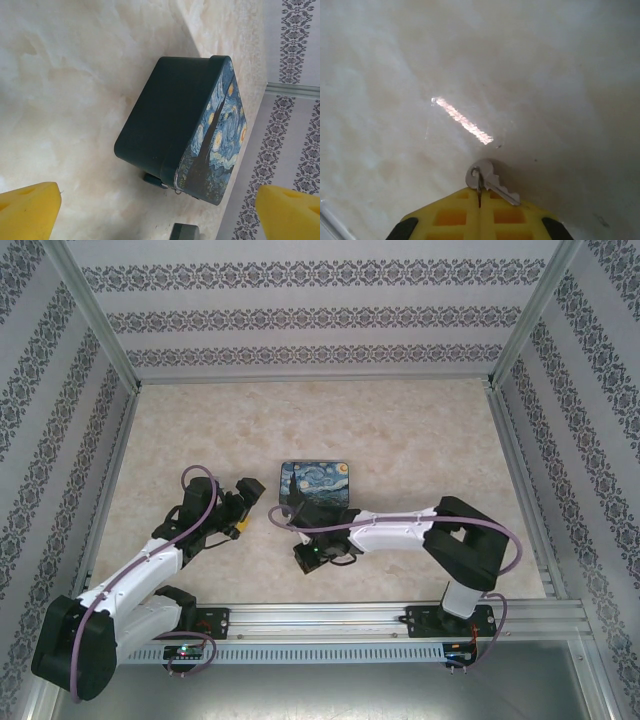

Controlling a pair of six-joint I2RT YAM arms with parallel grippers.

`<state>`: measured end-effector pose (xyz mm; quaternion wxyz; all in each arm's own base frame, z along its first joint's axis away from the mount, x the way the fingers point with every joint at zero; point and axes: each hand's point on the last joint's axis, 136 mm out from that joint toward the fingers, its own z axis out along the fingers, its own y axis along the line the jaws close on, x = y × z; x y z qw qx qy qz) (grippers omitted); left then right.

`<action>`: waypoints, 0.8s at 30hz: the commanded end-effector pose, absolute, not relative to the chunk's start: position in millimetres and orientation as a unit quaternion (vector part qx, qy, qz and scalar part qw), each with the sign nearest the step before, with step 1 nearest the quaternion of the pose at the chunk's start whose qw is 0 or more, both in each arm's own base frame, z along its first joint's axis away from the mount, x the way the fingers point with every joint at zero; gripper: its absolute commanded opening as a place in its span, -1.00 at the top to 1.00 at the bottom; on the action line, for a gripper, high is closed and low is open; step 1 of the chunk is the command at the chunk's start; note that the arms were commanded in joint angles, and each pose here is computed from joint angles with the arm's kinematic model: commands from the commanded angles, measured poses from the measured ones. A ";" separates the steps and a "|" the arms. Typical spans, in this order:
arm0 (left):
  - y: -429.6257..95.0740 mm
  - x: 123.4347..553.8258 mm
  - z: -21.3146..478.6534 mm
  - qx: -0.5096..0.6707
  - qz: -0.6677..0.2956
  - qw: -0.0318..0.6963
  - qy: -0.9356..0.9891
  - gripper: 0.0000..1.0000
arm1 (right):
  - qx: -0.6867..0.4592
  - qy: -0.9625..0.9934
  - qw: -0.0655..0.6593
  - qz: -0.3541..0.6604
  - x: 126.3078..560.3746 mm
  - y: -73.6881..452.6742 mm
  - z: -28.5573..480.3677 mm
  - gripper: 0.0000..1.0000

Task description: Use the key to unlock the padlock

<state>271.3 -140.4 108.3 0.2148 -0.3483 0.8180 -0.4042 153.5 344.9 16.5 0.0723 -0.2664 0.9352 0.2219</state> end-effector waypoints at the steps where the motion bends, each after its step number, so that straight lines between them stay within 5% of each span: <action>1: -140.4 273.3 118.8 -0.339 -0.418 0.229 0.811 -0.99 | -0.256 0.945 0.069 0.190 153.4 331.7 5.3 0.87; 3: -140.3 273.1 119.9 -0.338 -0.418 0.231 0.811 -0.99 | -0.247 0.945 0.090 0.194 157.1 327.8 17.6 0.35; 8: -141.2 274.4 120.0 -0.339 -0.422 0.231 0.808 -0.99 | -0.229 0.946 0.116 0.198 162.3 323.7 39.4 0.09; 24: -143.0 281.4 125.0 -0.338 -0.425 0.236 0.806 -0.99 | -0.262 0.947 0.114 0.144 176.6 331.0 26.4 0.02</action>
